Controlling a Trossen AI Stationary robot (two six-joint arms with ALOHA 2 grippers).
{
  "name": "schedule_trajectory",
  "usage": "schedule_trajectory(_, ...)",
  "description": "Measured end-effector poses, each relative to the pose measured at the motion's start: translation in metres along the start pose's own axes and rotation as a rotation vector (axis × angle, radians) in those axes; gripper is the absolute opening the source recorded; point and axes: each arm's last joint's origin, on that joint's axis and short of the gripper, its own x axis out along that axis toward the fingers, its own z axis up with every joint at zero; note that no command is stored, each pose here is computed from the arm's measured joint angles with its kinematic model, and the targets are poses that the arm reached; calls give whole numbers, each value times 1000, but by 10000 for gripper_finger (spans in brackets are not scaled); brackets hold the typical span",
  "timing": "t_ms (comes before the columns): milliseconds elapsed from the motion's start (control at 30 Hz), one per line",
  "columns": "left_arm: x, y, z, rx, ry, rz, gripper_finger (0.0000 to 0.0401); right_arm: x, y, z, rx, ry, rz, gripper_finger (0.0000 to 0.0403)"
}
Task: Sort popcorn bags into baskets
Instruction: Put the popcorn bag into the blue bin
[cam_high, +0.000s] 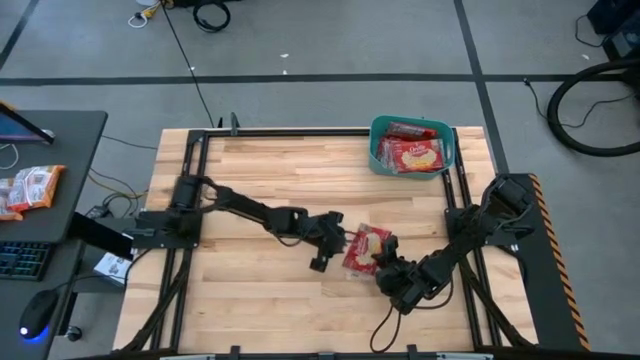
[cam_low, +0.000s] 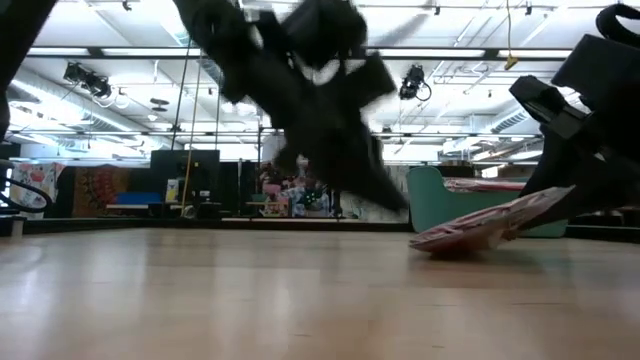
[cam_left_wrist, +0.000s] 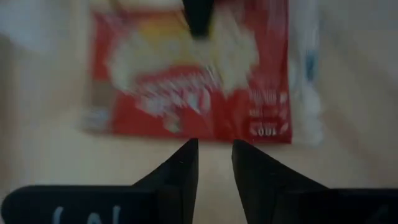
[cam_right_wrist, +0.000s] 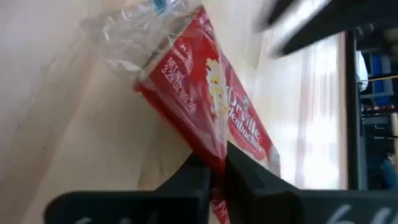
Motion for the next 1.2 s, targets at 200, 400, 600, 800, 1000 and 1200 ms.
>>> schedule_trajectory(200, -37, 6, 14, -14, -59, -34, 97, -8, -12, 6, -50, 109, -41, 21)
schedule_trajectory(400, -58, 1, 1, -53, -185, -24, 69, -25, -40, 7, 24, 264, -219, 32)
schedule_trajectory(600, -78, 4, -11, -88, -205, 43, 50, -29, -78, -3, 118, 458, -387, 21)
schedule_trajectory(800, -98, 5, -15, -98, -243, 70, 48, -11, -112, -13, 173, 610, -463, 27)
schedule_trajectory(1000, -112, 3, -20, -119, -246, 77, 48, 5, -146, -19, 246, 674, -526, 24)
schedule_trajectory(1200, -122, 0, -26, -138, -236, 81, 48, 12, -170, -24, 251, 691, -569, 25)
